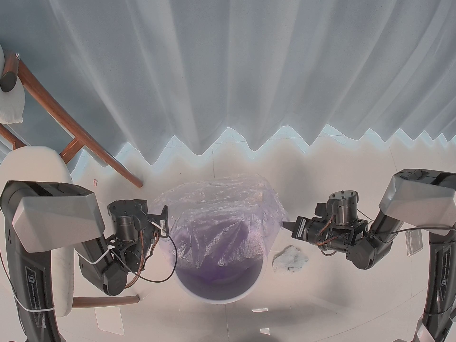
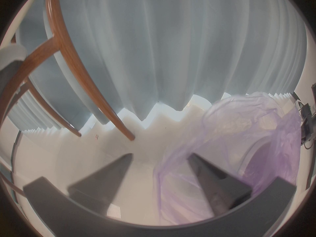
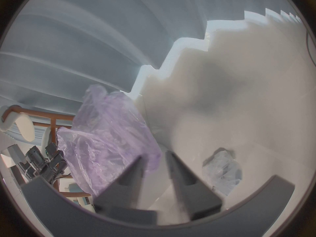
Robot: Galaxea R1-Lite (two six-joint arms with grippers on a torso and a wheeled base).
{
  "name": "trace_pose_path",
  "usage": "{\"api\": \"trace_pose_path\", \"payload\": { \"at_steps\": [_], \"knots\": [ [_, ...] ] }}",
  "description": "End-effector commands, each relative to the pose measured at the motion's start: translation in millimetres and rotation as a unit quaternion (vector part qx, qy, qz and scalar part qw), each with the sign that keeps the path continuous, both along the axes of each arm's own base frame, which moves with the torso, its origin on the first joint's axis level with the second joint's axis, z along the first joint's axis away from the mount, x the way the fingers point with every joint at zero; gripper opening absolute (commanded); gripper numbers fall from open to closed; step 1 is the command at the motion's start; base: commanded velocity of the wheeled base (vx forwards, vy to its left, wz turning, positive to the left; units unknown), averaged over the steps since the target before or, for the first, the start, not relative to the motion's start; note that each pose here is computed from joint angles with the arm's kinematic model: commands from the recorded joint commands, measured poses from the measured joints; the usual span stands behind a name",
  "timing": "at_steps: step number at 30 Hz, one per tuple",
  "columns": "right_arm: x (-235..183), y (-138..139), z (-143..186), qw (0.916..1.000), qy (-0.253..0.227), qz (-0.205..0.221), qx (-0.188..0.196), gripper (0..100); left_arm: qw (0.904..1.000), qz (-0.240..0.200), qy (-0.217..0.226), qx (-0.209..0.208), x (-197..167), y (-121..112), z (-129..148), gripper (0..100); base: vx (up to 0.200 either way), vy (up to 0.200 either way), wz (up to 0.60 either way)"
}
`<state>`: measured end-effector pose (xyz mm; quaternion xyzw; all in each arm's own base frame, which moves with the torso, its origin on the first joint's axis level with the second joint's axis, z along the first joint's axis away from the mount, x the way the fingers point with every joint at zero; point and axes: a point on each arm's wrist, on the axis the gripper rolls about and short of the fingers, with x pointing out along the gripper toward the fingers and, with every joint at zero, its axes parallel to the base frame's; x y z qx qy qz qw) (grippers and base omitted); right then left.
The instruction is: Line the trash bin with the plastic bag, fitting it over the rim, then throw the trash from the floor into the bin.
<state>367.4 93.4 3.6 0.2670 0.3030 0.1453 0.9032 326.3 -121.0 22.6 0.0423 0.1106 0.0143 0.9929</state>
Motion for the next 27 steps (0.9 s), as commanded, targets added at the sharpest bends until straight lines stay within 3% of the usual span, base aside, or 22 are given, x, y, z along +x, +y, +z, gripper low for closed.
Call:
{"api": "trace_pose_path", "payload": {
  "at_steps": [1, 10, 16, 18, 22, 26, 27],
  "knots": [
    [-19, 7, 20, 0.9996, -0.021, 0.012, 0.017, 100, 0.9992, -0.009, -0.038, 0.003, -10, 0, 22, 100, 0.0, 0.0, 0.0],
    [-64, 23, 66, 0.992, -0.025, 0.091, 0.083, 100, 0.9936, -0.045, -0.101, -0.025, -45, -6, 79, 100, 0.0, 0.0, 0.0],
    [-73, 21, 88, 0.9896, -0.054, 0.096, 0.092, 100, 0.9875, -0.094, -0.12, -0.04, -70, -13, 102, 100, 0.0, 0.0, 0.0],
    [-79, 19, 104, 0.9879, -0.069, 0.096, 0.1, 100, 0.9815, -0.148, -0.111, -0.049, -83, -11, 106, 100, 0.0, 0.0, 0.0],
    [-91, 23, 121, 0.9861, -0.069, 0.11, 0.104, 100, 0.9745, -0.202, -0.075, -0.061, -92, -5, 101, 100, 0.0, 0.0, 0.0],
    [-108, 25, 145, 0.9827, -0.083, 0.125, 0.109, 100, 0.9566, -0.271, -0.041, -0.099, -90, 1, 97, 100, 0.0, 0.0, 0.0],
    [-113, 26, 154, 0.9806, -0.094, 0.131, 0.113, 100, 0.9484, -0.295, -0.037, -0.111, -88, 3, 97, 100, 0.0, 0.0, 0.0]
  ]
}}
